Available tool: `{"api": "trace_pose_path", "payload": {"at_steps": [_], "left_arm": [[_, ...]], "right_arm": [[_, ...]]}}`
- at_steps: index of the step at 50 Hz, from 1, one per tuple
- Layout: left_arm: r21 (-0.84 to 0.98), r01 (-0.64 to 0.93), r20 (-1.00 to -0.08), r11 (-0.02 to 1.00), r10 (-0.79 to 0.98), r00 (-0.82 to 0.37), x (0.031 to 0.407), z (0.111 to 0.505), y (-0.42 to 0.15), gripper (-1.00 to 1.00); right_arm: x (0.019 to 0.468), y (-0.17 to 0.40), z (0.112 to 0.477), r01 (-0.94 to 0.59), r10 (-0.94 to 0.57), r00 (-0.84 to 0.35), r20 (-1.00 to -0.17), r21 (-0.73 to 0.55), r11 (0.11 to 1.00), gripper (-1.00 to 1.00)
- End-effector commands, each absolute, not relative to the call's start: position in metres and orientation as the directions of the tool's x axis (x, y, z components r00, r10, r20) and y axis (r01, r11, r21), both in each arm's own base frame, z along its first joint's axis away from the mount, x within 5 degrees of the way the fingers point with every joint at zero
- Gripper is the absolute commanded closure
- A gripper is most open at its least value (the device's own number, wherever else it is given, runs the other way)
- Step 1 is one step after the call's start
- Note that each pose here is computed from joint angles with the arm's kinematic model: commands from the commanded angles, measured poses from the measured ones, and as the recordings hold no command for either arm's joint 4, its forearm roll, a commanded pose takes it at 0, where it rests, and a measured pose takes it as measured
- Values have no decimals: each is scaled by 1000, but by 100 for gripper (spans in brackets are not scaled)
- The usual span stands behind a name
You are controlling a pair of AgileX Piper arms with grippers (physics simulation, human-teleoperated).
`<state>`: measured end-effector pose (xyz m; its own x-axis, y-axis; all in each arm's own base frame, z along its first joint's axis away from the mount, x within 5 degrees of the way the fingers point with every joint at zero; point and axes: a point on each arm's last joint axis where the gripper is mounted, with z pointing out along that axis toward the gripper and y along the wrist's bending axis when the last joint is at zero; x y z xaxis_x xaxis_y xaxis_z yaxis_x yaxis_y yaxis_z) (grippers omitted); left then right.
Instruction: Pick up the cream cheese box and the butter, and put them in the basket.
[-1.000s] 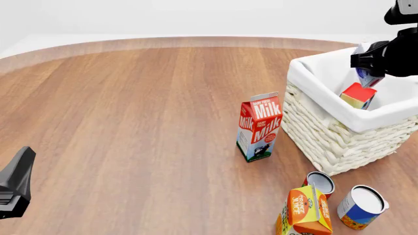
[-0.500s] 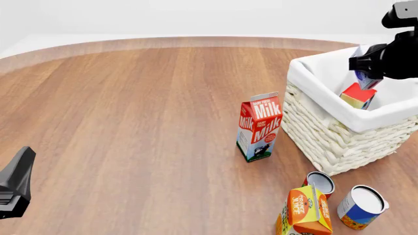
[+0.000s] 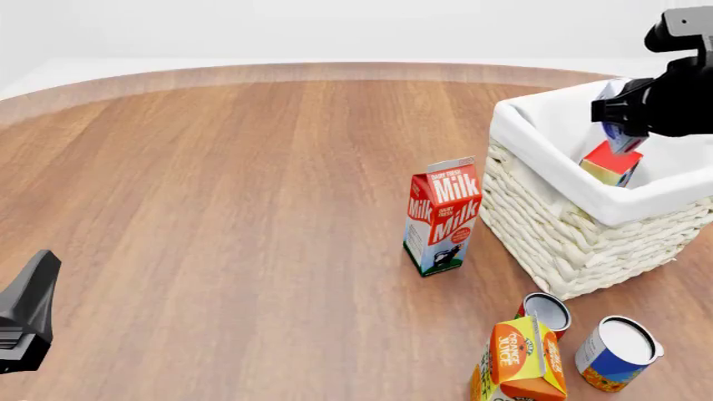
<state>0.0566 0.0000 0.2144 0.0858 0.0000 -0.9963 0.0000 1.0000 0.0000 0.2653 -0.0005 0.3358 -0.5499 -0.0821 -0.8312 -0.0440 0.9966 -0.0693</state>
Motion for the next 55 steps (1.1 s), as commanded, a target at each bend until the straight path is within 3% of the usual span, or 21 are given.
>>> {"api": "trace_pose_path", "payload": {"at_steps": [1, 48, 49, 55], "left_arm": [[0, 0, -996, 1000, 0, 86, 57, 214, 0, -100], [0, 0, -996, 1000, 0, 86, 57, 214, 0, -100], [0, 0, -996, 1000, 0, 86, 57, 214, 0, -100], [0, 0, -996, 1000, 0, 86, 57, 214, 0, -100]], "right_arm": [[269, -1, 337, -37, -75, -546, -835, -65, 997, 100], [275, -7, 331, -18, -63, -549, -833, -64, 998, 100], [275, -7, 331, -16, -62, -549, -833, -64, 998, -100], [275, -8, 331, -11, -60, -544, -837, -64, 998, -100]]}}
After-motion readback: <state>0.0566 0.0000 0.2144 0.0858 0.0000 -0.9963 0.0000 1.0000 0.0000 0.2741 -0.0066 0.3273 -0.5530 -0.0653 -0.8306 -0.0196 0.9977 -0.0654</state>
